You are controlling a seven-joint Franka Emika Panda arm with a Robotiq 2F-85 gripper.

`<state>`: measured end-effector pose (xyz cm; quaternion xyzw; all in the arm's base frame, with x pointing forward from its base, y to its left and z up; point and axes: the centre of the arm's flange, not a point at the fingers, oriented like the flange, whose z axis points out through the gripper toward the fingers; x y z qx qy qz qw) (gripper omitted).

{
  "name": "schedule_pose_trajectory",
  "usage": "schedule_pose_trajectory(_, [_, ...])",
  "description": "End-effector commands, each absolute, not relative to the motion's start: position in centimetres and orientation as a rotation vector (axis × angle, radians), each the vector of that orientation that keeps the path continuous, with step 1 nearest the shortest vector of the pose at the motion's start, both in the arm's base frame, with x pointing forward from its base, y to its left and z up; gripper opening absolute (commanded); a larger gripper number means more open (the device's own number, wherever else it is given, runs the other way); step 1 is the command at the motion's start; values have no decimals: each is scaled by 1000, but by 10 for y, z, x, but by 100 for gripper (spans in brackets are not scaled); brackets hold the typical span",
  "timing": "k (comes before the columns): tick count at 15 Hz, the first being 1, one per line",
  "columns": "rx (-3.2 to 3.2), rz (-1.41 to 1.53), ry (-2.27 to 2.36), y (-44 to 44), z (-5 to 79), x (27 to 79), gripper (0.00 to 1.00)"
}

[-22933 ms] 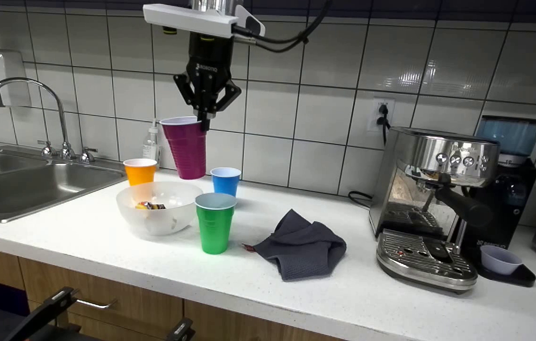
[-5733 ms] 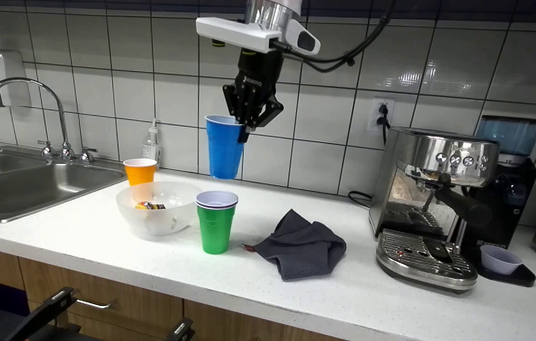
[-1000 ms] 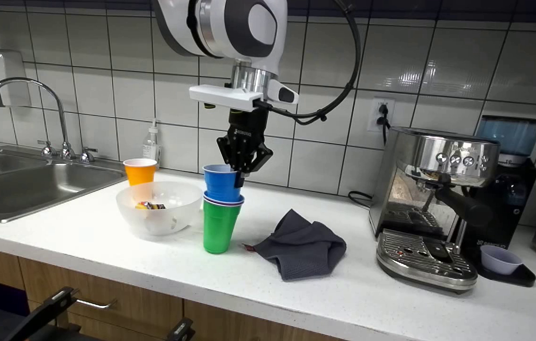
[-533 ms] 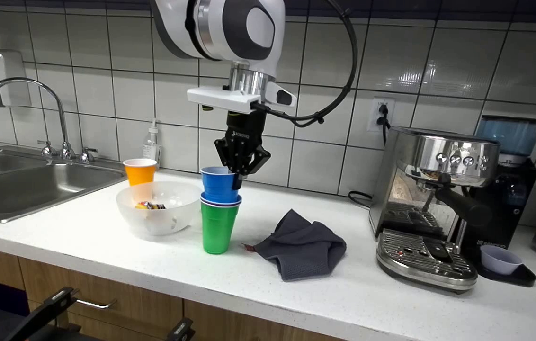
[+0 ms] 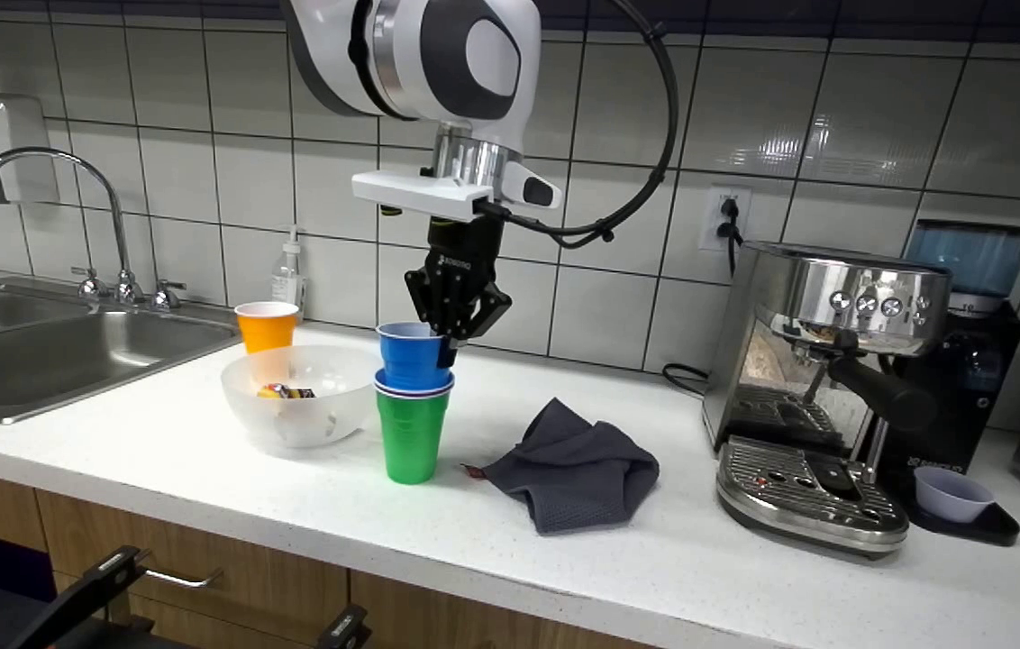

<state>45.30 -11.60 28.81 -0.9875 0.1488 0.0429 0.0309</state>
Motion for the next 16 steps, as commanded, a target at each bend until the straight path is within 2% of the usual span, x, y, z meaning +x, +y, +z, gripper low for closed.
schedule_pose_trajectory(1, [-3057, 136, 474, -110, 289, 449, 1])
schedule_pose_trajectory(16, [-3067, 112, 479, -110, 283, 444, 1])
